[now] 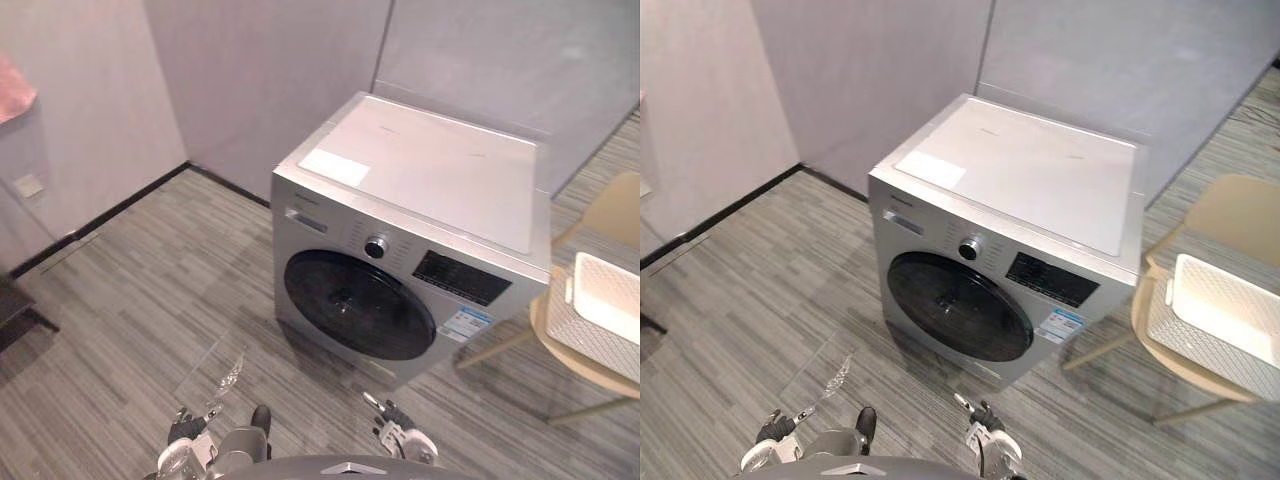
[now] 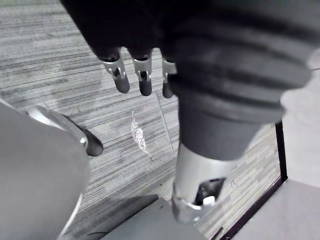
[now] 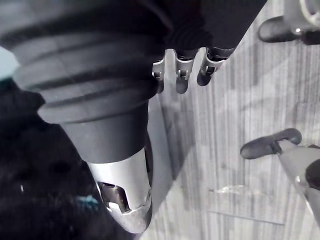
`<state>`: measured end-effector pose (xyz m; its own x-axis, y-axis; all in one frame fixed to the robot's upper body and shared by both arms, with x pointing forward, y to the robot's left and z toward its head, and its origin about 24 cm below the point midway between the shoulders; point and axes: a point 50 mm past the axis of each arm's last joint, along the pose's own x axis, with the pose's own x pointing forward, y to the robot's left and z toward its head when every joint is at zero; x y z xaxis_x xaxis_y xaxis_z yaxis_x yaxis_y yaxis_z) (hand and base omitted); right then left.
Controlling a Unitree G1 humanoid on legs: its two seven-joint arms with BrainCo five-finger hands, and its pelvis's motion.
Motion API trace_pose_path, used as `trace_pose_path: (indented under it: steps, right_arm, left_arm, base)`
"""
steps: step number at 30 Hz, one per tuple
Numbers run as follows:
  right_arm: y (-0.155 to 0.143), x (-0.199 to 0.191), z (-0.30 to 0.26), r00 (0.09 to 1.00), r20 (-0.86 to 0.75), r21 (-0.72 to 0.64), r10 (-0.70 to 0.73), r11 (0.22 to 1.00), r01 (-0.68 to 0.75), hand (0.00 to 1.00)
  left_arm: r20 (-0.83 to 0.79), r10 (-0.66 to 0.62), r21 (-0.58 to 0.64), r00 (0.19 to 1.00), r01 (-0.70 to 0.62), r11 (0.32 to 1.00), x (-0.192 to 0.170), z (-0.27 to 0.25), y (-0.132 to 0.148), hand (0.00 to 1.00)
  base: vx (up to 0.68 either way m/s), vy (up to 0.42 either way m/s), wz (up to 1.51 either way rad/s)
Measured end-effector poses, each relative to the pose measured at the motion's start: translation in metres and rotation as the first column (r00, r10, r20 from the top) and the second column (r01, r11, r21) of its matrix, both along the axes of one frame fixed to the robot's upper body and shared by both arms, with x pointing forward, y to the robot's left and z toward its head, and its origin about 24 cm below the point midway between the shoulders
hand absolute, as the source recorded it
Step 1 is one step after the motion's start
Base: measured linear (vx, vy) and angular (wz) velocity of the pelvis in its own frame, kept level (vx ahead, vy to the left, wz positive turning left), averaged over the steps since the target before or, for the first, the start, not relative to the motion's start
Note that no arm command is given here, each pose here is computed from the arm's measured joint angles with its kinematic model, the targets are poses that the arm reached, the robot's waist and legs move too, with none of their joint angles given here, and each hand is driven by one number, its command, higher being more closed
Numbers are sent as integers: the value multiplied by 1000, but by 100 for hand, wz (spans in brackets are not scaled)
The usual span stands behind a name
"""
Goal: Pick up the laundry basket with both hands and put the clothes into the washing machine.
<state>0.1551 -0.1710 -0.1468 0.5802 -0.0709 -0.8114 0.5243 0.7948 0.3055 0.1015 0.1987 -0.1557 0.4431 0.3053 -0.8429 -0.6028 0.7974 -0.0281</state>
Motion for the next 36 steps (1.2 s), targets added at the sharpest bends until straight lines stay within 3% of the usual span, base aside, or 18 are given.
trace_pose_path:
  steps: [6, 9, 14, 17, 21, 25, 28, 36]
  right_arm:
    - [-23, 26, 13, 998, 56, -75, -8, 997, 12, 0]
    - [-30, 15, 10, 998, 32, -73, -52, 996, 54, 0]
    - [-25, -12, -3, 994, -42, -41, -98, 995, 96, 0]
    - [-28, -43, -14, 976, -142, -31, -163, 987, 160, 0]
    - [-61, -68, -13, 960, -172, -125, -223, 971, 203, 0]
    - [-45, -78, -19, 950, -203, -84, -235, 971, 223, 0]
    - [-36, -84, -20, 937, -200, -41, -286, 958, 284, 0]
    - [-26, -86, -21, 947, -190, -22, -258, 966, 259, 0]
  left_arm:
    - [-39, -54, 4, 998, 54, 999, -8, -3, 0, 0]
    - [-166, -31, -32, 986, 26, 999, -41, -13, -2, 0]
    - [-184, -41, -16, 982, 39, 999, -43, -13, 6, 0]
    - [-161, -106, 14, 981, 109, 994, -29, -10, 11, 0]
    - [-37, -263, 62, 964, 265, 962, 11, 2, 0, 0]
    - [1, -286, 70, 958, 286, 956, 25, 6, -5, 0]
    - [-7, -269, 37, 963, 269, 963, 21, 2, -14, 0]
    - [-64, -109, 39, 992, 112, 993, 2, -3, 2, 0]
  base:
    - [-113, 89, 42]
    - [87, 127, 28]
    - [155, 143, 13]
    - [228, 92, 24]
    - [230, 120, 86]
    - [244, 70, 80]
    - [180, -5, 79]
    - [218, -98, 52]
